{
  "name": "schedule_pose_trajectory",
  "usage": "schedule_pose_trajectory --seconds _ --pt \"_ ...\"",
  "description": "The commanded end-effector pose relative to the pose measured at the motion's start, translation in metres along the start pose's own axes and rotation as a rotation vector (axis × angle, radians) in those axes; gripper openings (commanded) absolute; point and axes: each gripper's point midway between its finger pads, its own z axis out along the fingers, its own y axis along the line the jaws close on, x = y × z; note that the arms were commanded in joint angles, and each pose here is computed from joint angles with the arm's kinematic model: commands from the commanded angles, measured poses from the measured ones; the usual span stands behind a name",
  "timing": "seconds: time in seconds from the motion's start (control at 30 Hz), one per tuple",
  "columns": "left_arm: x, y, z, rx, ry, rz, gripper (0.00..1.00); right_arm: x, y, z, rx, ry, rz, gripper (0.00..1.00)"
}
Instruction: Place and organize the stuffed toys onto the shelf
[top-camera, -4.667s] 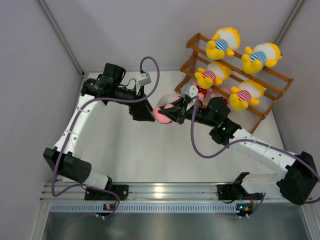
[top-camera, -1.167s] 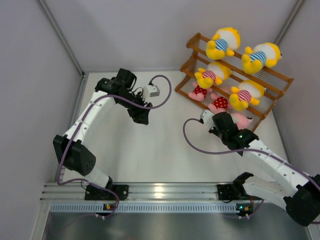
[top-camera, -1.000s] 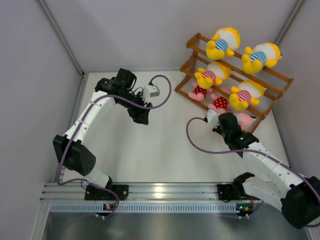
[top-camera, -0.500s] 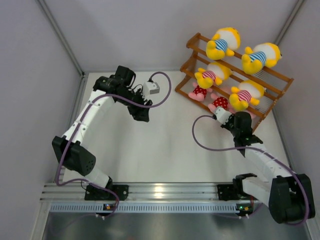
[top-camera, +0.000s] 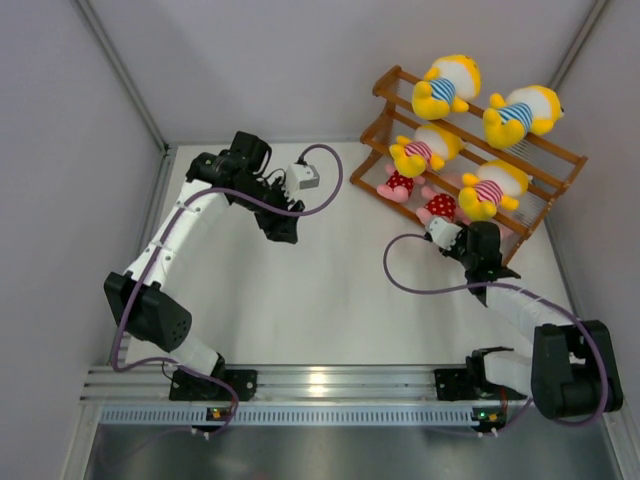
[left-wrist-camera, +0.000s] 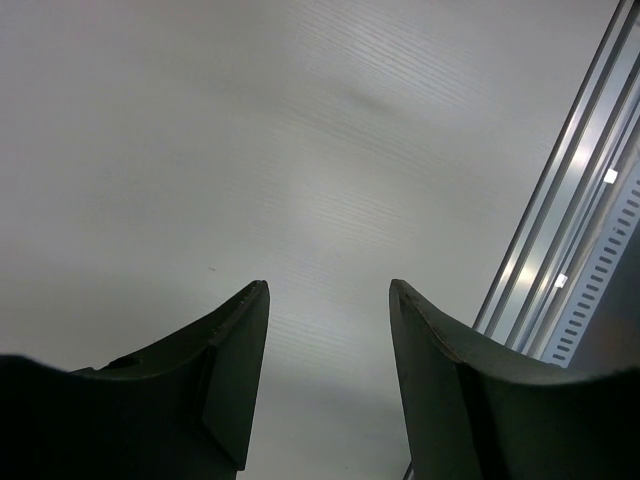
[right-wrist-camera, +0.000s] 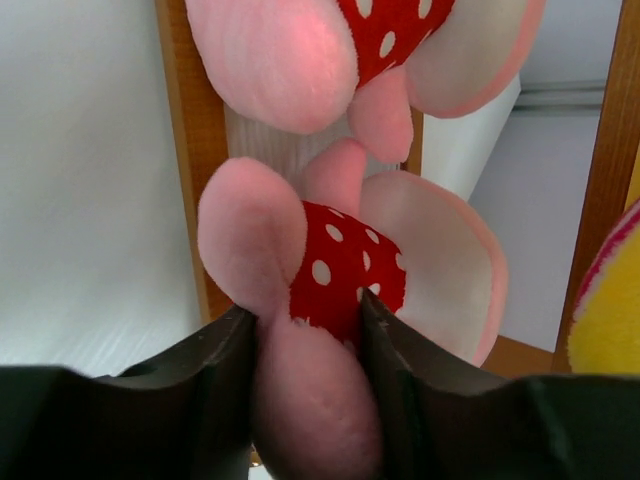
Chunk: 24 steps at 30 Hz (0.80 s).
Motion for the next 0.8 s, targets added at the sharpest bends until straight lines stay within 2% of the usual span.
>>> schedule_pose_trajectory --seconds 0.0,0.2,0.33,0.43,0.63,0.77 --pt "-0.012 -0.003 -0.017 -0.038 -0.049 0.07 0.57 -0.001 -0.02 -0.004 0.051 0.009 -0.009 0.42" --pt "-0.012 -0.005 -0.017 -0.032 -0.051 0.087 0.57 -0.016 -0.015 -0.027 0.012 -0.039 -0.064 0.66" --pt "-0.012 -0.001 -0.017 -0.044 -0.046 0.086 0.58 -0.021 -0.002 -0.043 -0.065 -0.039 -0.073 0.75" --pt "-0.012 -0.004 -0.018 -0.041 -0.051 0.089 0.58 -0.024 0.001 -0.049 -0.101 -0.03 -0.094 0.79" --pt "-0.01 -0.006 -0.023 -0.056 -0.052 0.098 0.58 -0.032 0.007 -0.055 -0.143 -0.023 -0.076 0.8" --pt "-0.007 -0.008 -0.025 -0.06 -0.051 0.107 0.58 -0.068 0.025 -0.07 -0.242 -0.065 -0.047 0.76"
